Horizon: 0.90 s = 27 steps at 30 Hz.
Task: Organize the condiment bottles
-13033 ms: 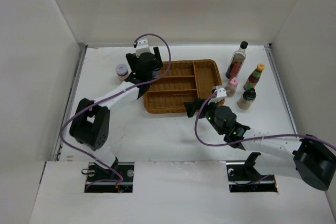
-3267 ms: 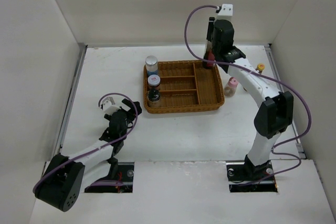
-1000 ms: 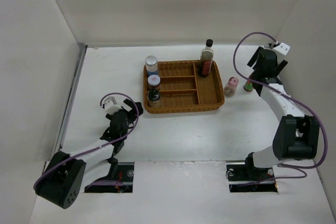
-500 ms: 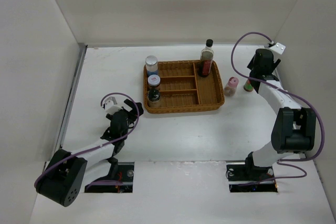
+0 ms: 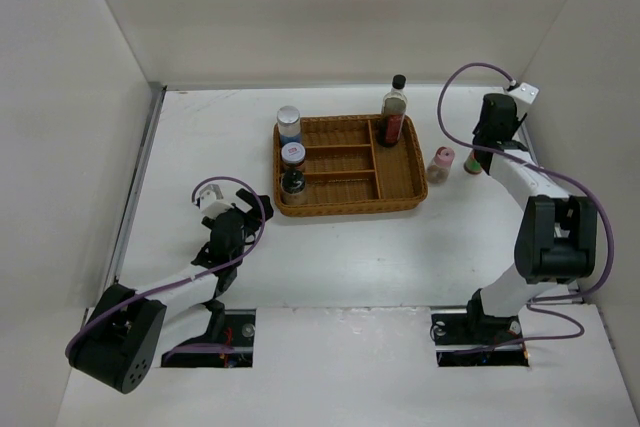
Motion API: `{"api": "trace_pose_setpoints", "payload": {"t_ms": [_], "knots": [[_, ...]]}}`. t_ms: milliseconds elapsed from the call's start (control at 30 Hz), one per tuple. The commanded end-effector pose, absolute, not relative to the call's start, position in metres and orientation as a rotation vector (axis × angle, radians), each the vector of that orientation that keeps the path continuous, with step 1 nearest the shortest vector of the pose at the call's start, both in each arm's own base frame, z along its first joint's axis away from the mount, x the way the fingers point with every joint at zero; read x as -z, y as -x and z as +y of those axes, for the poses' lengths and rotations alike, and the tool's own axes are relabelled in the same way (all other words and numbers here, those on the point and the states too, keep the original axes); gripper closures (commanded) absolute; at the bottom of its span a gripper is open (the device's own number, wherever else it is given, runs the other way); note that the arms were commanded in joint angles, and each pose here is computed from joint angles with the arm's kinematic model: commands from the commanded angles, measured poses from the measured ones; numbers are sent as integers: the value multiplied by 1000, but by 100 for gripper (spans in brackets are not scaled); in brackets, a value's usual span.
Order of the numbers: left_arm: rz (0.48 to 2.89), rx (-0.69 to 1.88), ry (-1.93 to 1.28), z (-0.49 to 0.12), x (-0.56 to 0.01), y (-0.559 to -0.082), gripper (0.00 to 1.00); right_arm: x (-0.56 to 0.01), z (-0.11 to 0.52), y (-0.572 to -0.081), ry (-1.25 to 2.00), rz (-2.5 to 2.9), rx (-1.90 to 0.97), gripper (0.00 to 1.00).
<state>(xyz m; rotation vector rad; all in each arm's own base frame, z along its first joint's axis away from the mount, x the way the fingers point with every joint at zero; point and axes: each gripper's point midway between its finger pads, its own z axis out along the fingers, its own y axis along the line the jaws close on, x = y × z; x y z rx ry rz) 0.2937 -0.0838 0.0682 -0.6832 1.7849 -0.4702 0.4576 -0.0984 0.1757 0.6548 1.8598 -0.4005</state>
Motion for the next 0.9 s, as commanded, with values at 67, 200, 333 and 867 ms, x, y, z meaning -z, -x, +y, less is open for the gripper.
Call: {"api": "trace_pose_setpoints", "payload": {"t_ms": [67, 200, 333, 867], "knots": [[1718, 525, 670, -91, -91, -304, 0, -231, -105, -460, -682, 1705, 402, 70], [1712, 528, 668, -91, -93, -305, 0, -272, -107, -455, -700, 1607, 386, 73], [1714, 525, 670, -91, -92, -305, 0, -321, -94, -446, -675, 1513, 331, 73], [1709, 523, 674, -89, -93, -304, 0, -394, 68, -449, -390, 1414, -21, 72]]}}
